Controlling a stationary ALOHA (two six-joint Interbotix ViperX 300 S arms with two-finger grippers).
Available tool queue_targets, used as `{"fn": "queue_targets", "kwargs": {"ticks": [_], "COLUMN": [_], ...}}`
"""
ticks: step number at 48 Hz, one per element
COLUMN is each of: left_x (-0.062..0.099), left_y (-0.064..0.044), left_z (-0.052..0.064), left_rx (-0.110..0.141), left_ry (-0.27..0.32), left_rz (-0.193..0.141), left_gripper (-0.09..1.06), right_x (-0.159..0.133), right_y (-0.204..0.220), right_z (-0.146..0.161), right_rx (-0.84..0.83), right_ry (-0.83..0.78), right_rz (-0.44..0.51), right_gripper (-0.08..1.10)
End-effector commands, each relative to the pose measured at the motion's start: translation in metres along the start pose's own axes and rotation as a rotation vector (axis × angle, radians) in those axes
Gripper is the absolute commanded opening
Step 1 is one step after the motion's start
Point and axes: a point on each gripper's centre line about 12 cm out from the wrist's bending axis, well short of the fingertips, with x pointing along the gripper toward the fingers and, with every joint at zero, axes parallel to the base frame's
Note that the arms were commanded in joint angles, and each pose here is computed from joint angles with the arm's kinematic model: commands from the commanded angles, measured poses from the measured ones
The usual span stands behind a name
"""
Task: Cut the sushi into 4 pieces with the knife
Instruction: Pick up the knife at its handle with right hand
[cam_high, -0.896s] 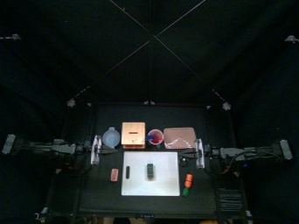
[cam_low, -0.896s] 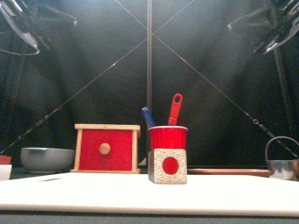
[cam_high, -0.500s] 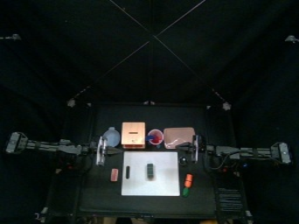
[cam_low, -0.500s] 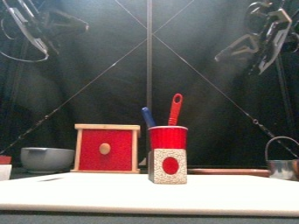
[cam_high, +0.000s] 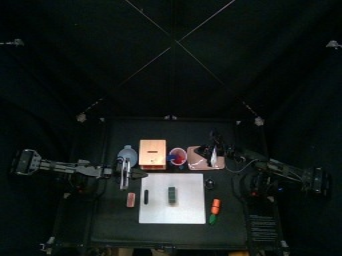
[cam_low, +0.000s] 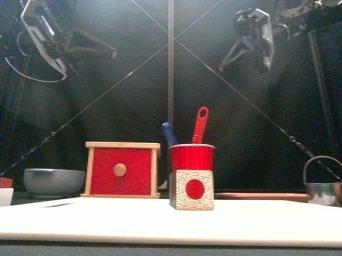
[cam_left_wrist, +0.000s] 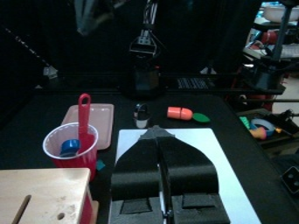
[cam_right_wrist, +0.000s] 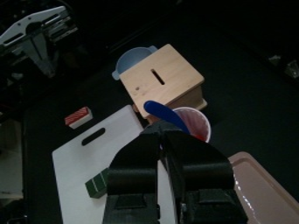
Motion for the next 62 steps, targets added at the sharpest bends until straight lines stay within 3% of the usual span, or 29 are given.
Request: {"fn": "queue_targets", "kwargs": {"ticks": [1, 16, 22, 40, 62], "left_x": [0.003, 0.003, 0.002, 0.002, -0.001], "left_y": [0.001, 0.003, 0.003, 0.003, 0.004], "left_z": [0.007, 0.006, 0.005, 0.004, -0.003], "left_rx": [0.000, 0.001, 0.000, -0.004, -0.015], "left_ry": [-0.023, -0.020, -0.018, -0.014, 0.003], "left_rz": [0.003, 0.012, 0.012, 0.015, 0.022], "left_gripper": [-0.02, -0.02, -0.02, -0.02, -0.02], "right_x": [-0.004, 0.017, 0.025, 0.079, 0.130], "right_y": [-0.003, 0.000, 0.002, -0.001, -0.011], "right_z": [0.021, 0.044, 0.052, 0.042, 0.024], "right_rx": [0.041, 0.056, 0.048, 0.048, 0.072], "right_ry": [0.014, 0.104, 0.128, 0.449, 0.715], "right_rz": [-0.012, -0.007, -0.005, -0.015, -0.017], "right_gripper": [0.26, 0.74, 0.83, 0.84, 0.84]}}
